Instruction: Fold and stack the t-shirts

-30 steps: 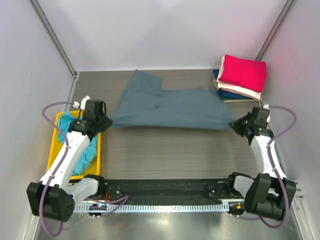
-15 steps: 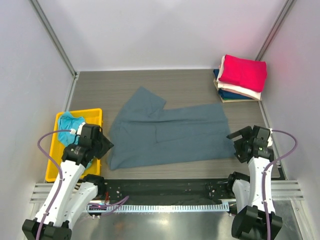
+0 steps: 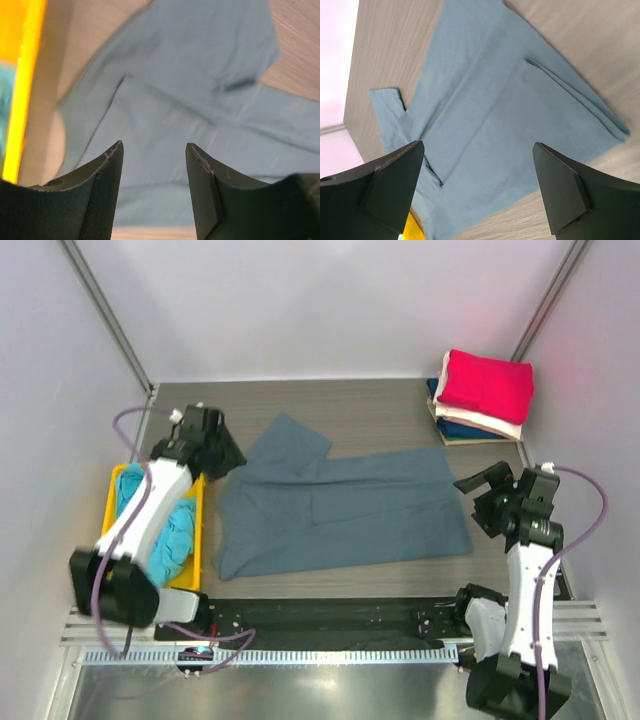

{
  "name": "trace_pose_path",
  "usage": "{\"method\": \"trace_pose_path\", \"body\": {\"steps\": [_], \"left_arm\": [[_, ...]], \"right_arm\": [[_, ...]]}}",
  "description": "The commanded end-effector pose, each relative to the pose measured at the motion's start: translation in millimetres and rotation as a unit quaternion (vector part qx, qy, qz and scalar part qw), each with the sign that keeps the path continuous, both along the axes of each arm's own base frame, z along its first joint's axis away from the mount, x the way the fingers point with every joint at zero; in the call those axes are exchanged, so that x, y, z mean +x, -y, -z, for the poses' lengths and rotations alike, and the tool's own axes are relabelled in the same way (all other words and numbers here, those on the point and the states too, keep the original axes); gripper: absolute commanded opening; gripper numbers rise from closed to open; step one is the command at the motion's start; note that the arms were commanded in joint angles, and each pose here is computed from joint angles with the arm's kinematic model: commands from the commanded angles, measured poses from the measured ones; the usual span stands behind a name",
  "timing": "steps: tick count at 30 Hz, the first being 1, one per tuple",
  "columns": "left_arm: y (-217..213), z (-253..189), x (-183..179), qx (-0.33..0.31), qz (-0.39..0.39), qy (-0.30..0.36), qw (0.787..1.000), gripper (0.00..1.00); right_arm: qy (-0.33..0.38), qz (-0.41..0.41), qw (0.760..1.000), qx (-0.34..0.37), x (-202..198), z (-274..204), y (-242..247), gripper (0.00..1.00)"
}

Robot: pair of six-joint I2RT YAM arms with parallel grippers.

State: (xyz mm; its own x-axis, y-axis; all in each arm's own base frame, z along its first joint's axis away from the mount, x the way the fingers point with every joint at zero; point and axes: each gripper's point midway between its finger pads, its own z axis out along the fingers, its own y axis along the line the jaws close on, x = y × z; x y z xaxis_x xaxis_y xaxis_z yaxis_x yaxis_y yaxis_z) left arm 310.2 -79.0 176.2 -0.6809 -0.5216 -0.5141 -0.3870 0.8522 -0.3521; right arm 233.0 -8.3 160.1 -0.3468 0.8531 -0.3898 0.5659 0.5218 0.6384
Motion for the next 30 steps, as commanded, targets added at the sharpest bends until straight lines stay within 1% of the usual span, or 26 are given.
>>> {"method": "trace_pose_path", "body": {"steps": [1, 3, 4, 6, 7, 10, 11, 13, 14, 17, 18, 22, 25, 26, 28, 30], "left_arm": [[18, -5, 91, 0.038, 0.074, 0.045, 0.996, 0.54], [30, 3, 127, 0.044, 0.104, 0.043, 0.993, 0.54], [41, 13, 161, 0.042, 0.115, 0.041, 0.992, 0.53], [54, 24, 189, 0.034, 0.144, 0.041, 0.988, 0.53], [63, 39, 218, 0.033, 0.151, 0.042, 0.987, 0.54], [73, 63, 252, 0.031, 0.166, 0.040, 0.985, 0.55], [77, 80, 271, 0.030, 0.167, 0.036, 0.985, 0.56], [84, 94, 283, 0.023, 0.172, 0.031, 0.984, 0.56], [88, 109, 294, 0.018, 0.175, 0.028, 0.984, 0.57], [94, 124, 305, 0.004, 0.172, 0.035, 0.984, 0.59], [96, 137, 304, 0.001, 0.175, 0.026, 0.984, 0.59], [98, 159, 299, 0.000, 0.180, 0.010, 0.984, 0.59], [98, 173, 289, 0.001, 0.193, -0.006, 0.981, 0.50], [99, 175, 289, 0.005, 0.200, -0.004, 0.980, 0.45], [99, 185, 285, 0.009, 0.204, -0.012, 0.979, 0.43], [104, 185, 284, -0.005, 0.222, -0.009, 0.975, 0.37]], "right_arm": [[0.053, -0.072, 0.996, -0.029, 35, -33, -1, 0.96], [0.061, -0.093, 0.993, -0.049, 44, -46, -1, 0.96], [0.052, -0.098, 0.992, -0.053, 48, -44, -1, 0.96], [0.057, -0.111, 0.990, -0.071, 54, -51, -6, 0.96], [0.057, -0.115, 0.989, -0.075, 55, -52, -9, 0.96], [0.065, -0.132, 0.986, -0.084, 59, -52, -21, 0.96], [0.064, -0.139, 0.985, -0.084, 60, -50, -27, 0.96], [0.064, -0.162, 0.981, -0.085, 61, -47, -42, 0.96], [0.058, -0.170, 0.980, -0.085, 62, -44, -46, 0.96], [0.052, -0.187, 0.977, -0.088, 62, -37, -55, 0.96], [0.048, -0.189, 0.977, -0.087, 63, -33, -57, 0.96], [0.032, -0.180, 0.977, -0.108, 67, -22, -48, 0.96], [0.016, -0.170, 0.977, -0.128, 74, -13, -39, 0.96], [0.009, -0.158, 0.977, -0.140, 78, -12, -33, 0.96], [-0.012, -0.158, 0.976, -0.151, 86, -1, -30, 0.96], [-0.021, -0.152, 0.974, -0.168, 96, -1, -27, 0.96]]}}
